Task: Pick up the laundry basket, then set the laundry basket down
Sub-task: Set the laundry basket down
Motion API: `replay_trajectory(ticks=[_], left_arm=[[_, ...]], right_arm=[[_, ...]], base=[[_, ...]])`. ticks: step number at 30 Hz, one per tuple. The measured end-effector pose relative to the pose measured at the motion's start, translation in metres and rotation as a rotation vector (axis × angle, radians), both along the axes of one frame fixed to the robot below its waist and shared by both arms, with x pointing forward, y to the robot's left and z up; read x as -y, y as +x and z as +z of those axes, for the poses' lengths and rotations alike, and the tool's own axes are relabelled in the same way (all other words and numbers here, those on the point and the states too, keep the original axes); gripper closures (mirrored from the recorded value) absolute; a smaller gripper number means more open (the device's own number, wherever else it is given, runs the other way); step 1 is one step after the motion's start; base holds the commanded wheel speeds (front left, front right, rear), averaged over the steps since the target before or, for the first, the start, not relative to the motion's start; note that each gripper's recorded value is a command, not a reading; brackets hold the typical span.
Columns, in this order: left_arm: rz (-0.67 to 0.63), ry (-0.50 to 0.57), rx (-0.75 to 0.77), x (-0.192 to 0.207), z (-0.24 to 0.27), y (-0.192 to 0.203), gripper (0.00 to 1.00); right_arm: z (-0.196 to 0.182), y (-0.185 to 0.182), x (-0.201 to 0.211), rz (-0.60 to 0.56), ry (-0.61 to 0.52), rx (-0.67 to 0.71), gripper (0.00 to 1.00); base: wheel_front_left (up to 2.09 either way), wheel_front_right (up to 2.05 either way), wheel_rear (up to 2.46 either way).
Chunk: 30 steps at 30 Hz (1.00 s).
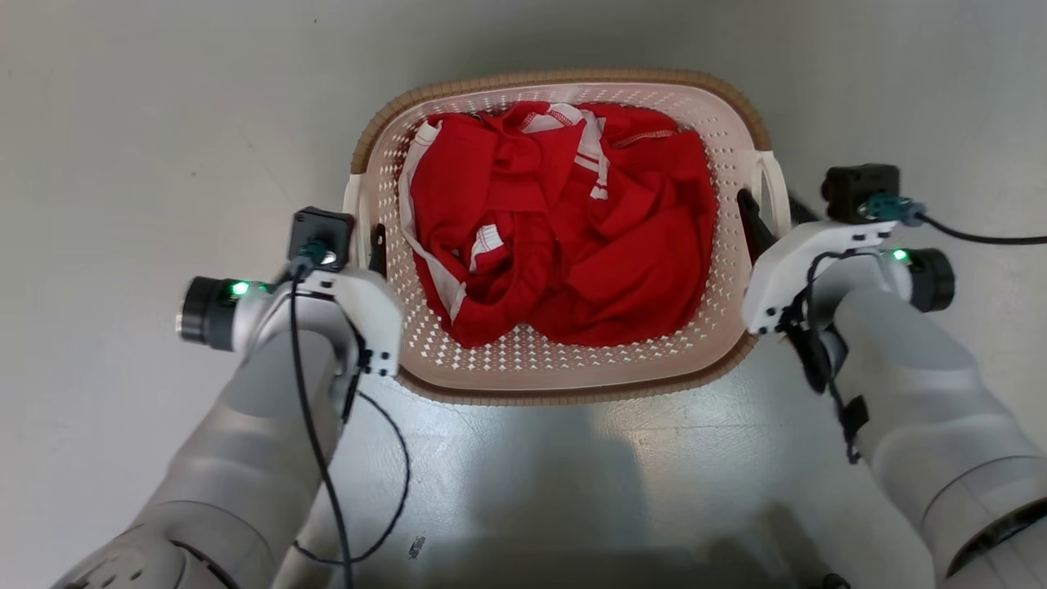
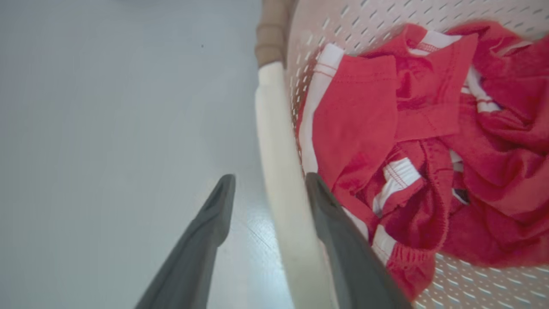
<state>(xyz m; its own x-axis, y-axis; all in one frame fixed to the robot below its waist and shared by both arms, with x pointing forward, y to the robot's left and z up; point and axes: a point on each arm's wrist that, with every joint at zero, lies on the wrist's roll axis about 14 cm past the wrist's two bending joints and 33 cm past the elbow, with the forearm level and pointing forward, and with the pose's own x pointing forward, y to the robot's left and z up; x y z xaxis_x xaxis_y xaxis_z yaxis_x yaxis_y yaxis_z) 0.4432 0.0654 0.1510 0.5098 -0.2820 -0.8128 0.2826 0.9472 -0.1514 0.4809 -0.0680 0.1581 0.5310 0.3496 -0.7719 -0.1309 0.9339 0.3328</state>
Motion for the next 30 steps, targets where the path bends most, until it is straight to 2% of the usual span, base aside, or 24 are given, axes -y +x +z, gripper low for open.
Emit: replay_trajectory(ticks=[5, 21, 30], left_arm=[[0.005, 0.021, -0.004, -0.012, -0.002, -0.001, 0.00], [-0.012, -0.002, -0.014, -0.011, 0.002, -0.001, 0.00], [-0.026, -0.006, -0.018, -0.010, 0.003, -0.002, 0.00]], right_arm=[[-0.001, 0.004, 0.004, 0.009, -0.013, 0.008, 0.00], [0.003, 0.003, 0.007, 0.024, -0.021, -0.014, 0.00], [0.010, 0.007, -0.002, 0.042, 0.010, -0.003, 0.00]], base=[[0.00, 0.00, 0.00], [0.00, 0.00, 0.00], [0.00, 0.00, 0.00]])
